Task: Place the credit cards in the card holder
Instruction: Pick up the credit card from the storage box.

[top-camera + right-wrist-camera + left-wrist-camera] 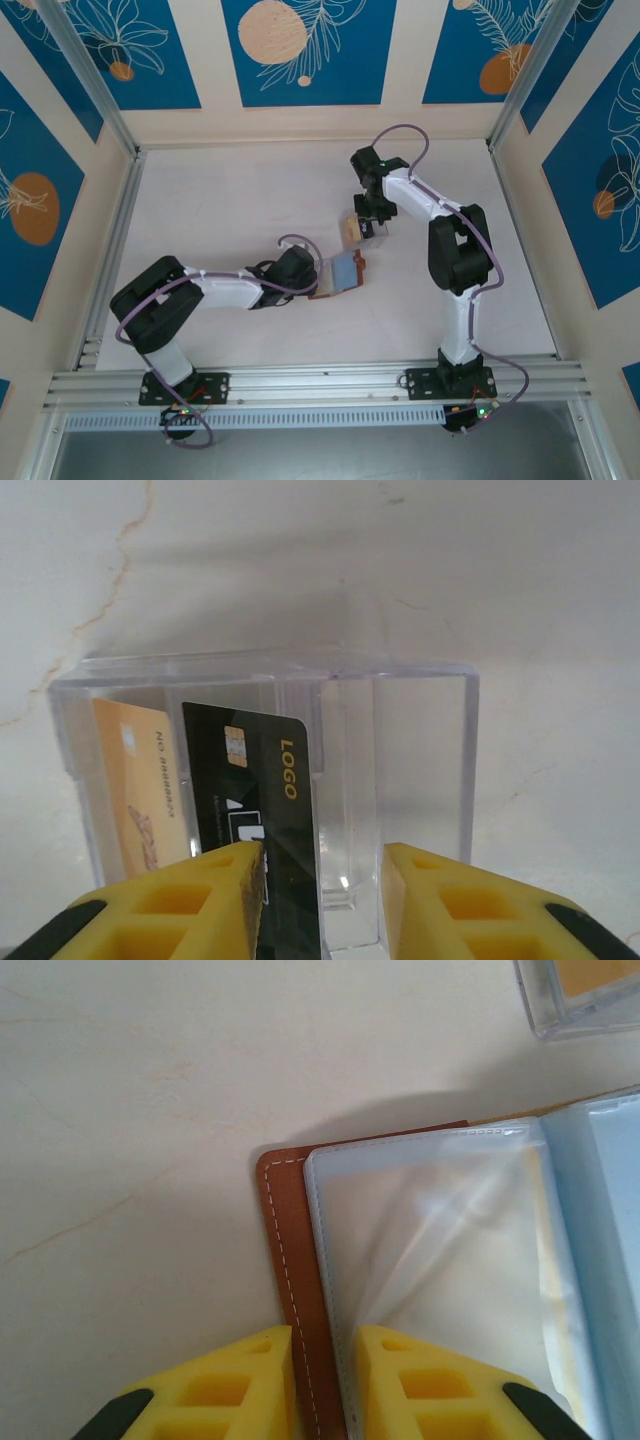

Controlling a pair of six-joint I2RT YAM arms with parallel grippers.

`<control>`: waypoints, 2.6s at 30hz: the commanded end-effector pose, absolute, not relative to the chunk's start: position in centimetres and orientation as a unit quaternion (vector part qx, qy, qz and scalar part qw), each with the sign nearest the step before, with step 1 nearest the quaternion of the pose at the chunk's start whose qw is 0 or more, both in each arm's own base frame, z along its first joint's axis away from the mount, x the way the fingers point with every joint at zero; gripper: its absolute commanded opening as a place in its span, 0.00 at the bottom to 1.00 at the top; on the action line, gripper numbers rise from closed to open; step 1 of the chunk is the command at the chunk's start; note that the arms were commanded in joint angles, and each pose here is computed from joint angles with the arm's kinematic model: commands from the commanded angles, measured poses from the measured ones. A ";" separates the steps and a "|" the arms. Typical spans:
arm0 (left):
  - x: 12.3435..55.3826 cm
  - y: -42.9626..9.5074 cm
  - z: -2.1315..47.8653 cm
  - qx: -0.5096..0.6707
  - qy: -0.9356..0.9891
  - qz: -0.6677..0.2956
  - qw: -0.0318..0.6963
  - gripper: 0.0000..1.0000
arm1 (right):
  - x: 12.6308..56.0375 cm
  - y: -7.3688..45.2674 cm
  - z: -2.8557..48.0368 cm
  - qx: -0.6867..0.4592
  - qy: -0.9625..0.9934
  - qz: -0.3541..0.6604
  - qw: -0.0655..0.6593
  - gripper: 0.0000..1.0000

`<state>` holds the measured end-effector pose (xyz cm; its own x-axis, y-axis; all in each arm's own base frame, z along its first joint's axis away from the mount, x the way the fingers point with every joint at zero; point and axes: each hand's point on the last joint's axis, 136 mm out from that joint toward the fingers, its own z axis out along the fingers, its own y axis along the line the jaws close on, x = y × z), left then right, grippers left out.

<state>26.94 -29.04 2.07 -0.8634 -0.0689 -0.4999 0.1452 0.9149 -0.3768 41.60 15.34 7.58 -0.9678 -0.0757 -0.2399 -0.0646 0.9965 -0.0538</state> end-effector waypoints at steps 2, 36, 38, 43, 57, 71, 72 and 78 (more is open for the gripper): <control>23.0 -26.2 -3.0 0.034 0.975 -0.144 0.167 0.21 | 41.2 15.8 6.5 -0.037 0.994 -0.021 0.103 0.35; 23.0 -26.1 -2.6 0.034 0.974 -0.147 0.172 0.21 | 40.8 16.9 10.0 -0.042 0.992 0.021 0.120 0.00; 23.0 -26.3 -2.4 0.039 0.972 -0.153 0.174 0.21 | 40.7 17.2 11.8 -0.043 0.989 0.032 0.140 0.00; 23.0 -27.1 -1.5 0.058 0.965 -0.178 0.184 0.21 | 38.8 19.4 17.3 -0.073 0.974 0.081 0.200 0.00; 22.5 -28.3 -0.6 0.093 0.958 -0.189 0.196 0.24 | 30.3 25.0 15.4 -0.064 0.945 0.271 0.170 0.00; 22.6 -28.5 2.3 0.106 0.948 -0.199 0.225 0.38 | 28.1 23.0 10.2 -0.021 0.957 0.254 0.138 0.00; 22.6 -28.6 2.7 0.109 0.945 -0.205 0.229 0.39 | 28.0 23.0 9.8 -0.017 0.957 0.258 0.134 0.00; 23.1 -28.5 3.6 0.118 0.944 -0.192 0.240 0.41 | 28.0 23.2 8.0 0.000 0.952 0.277 0.133 0.00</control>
